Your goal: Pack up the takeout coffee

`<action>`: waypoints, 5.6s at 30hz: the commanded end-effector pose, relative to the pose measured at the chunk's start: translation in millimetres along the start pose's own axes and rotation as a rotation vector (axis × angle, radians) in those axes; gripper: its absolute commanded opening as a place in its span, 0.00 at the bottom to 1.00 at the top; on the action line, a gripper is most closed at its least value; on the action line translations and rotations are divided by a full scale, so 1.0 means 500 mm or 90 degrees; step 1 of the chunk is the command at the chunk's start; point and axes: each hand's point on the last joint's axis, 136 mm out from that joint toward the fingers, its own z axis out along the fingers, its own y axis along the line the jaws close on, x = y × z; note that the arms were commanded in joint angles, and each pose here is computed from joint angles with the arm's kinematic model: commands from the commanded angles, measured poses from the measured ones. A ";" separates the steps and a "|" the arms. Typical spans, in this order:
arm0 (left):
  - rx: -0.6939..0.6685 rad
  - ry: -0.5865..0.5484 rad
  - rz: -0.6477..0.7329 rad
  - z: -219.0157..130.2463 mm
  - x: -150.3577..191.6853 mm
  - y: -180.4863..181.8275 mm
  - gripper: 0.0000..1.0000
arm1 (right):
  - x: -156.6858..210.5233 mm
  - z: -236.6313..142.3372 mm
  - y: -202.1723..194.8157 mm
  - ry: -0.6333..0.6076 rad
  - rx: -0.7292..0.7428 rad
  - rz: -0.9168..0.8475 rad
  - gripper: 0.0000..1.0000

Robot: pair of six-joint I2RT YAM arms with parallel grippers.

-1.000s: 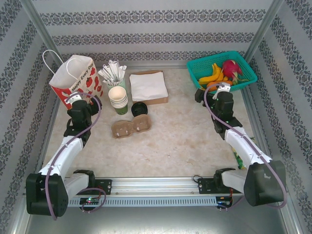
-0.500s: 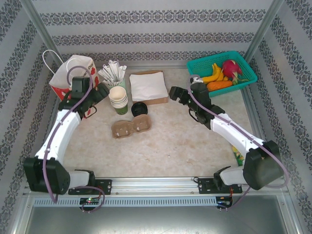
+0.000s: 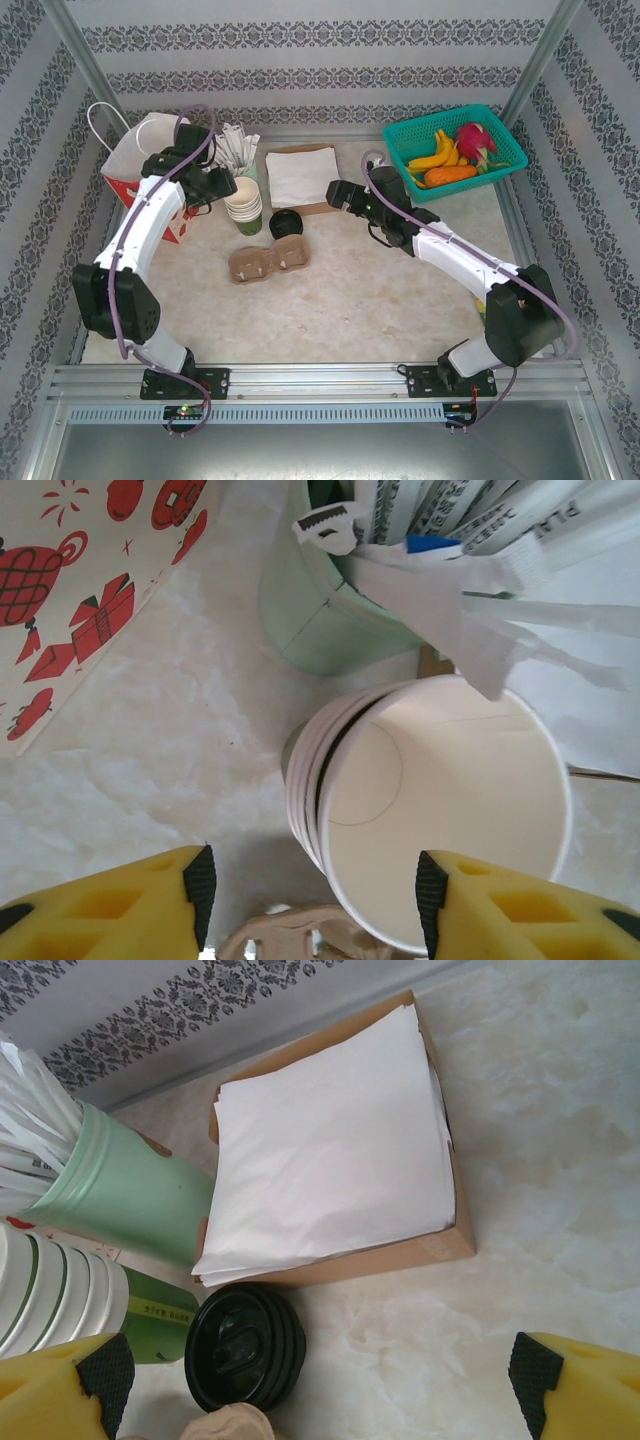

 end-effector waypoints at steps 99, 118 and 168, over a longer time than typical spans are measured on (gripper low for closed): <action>0.115 -0.135 -0.005 -0.222 -0.097 -0.040 0.00 | -0.044 -0.118 0.205 -0.071 -0.227 -0.154 0.98; 0.314 -0.026 0.163 -0.251 0.095 -0.222 0.00 | 0.013 -0.205 0.117 0.047 -0.256 0.012 0.98; 0.067 0.188 0.350 0.093 0.350 -0.221 0.00 | 0.114 -0.113 -0.003 0.151 -0.090 0.048 0.98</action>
